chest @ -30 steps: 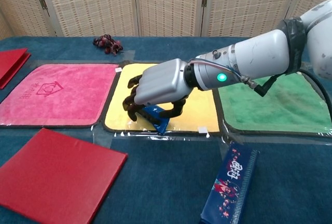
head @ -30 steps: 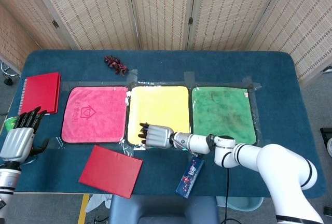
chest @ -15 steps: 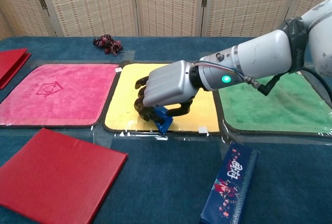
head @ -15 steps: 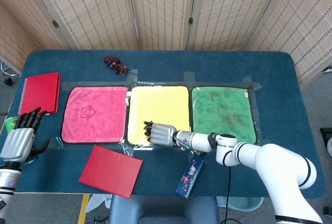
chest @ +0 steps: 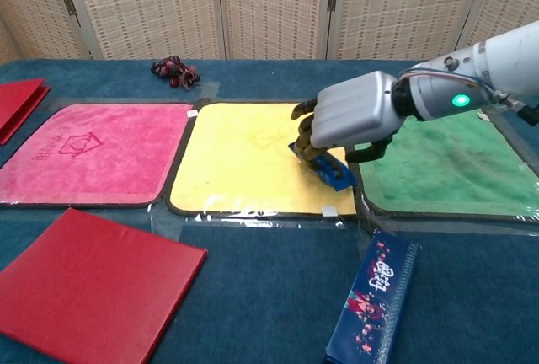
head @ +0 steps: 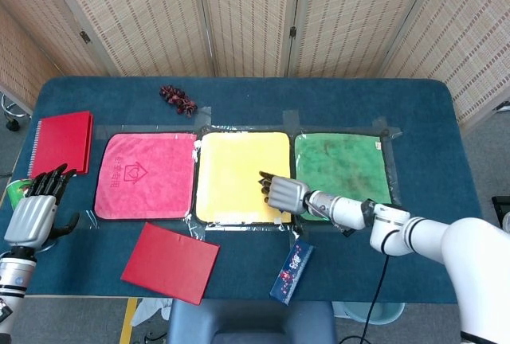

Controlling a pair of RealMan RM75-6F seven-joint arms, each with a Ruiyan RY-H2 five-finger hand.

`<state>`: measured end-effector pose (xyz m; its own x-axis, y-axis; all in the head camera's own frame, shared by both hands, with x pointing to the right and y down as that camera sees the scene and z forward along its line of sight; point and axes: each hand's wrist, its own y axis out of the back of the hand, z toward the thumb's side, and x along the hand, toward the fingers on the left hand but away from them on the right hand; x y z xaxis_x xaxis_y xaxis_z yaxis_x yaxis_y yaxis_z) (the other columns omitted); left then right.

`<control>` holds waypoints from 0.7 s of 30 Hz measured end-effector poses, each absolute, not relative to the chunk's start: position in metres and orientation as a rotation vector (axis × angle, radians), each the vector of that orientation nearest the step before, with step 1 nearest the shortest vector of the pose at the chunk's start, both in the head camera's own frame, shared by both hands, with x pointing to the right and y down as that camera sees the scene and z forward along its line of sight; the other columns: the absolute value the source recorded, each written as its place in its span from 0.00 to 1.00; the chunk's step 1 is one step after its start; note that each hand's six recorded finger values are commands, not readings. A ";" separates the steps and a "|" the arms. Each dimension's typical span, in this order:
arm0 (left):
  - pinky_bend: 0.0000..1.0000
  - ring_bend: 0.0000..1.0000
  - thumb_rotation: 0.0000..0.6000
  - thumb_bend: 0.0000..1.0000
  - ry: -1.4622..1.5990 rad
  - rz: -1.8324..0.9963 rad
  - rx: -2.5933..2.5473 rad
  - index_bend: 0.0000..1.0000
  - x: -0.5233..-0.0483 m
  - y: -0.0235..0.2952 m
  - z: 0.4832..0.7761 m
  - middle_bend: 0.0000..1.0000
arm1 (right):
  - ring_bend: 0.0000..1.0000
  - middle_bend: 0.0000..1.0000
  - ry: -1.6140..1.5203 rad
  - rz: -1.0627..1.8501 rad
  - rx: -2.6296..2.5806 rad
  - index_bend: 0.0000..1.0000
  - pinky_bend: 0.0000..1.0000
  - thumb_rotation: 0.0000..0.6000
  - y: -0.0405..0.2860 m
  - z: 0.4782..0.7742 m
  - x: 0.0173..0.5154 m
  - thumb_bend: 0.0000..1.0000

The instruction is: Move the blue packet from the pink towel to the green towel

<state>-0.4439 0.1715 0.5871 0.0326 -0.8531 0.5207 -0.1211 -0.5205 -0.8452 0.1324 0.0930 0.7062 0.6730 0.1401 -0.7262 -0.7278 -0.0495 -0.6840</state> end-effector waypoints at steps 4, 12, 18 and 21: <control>0.01 0.00 1.00 0.43 0.996 -1.542 -1.710 0.00 -0.444 0.172 0.588 0.00 | 0.17 0.23 0.518 0.789 -1.411 0.31 0.03 1.00 0.086 0.693 0.160 0.58; 0.01 0.00 1.00 0.43 1.009 -1.536 -1.719 0.00 -0.443 0.172 0.586 0.00 | 0.17 0.14 0.388 0.730 -1.473 0.23 0.02 1.00 0.094 0.666 0.150 0.58; 0.01 0.00 1.00 0.43 1.017 -1.550 -1.721 0.00 -0.446 0.176 0.585 0.00 | 0.13 0.06 0.400 0.738 -1.537 0.14 0.00 1.00 0.109 0.682 0.129 0.58; 0.01 0.00 1.00 0.43 1.016 -1.558 -1.721 0.00 -0.449 0.178 0.585 0.00 | 0.11 0.05 0.438 0.744 -1.541 0.13 0.00 1.00 0.117 0.694 0.120 0.58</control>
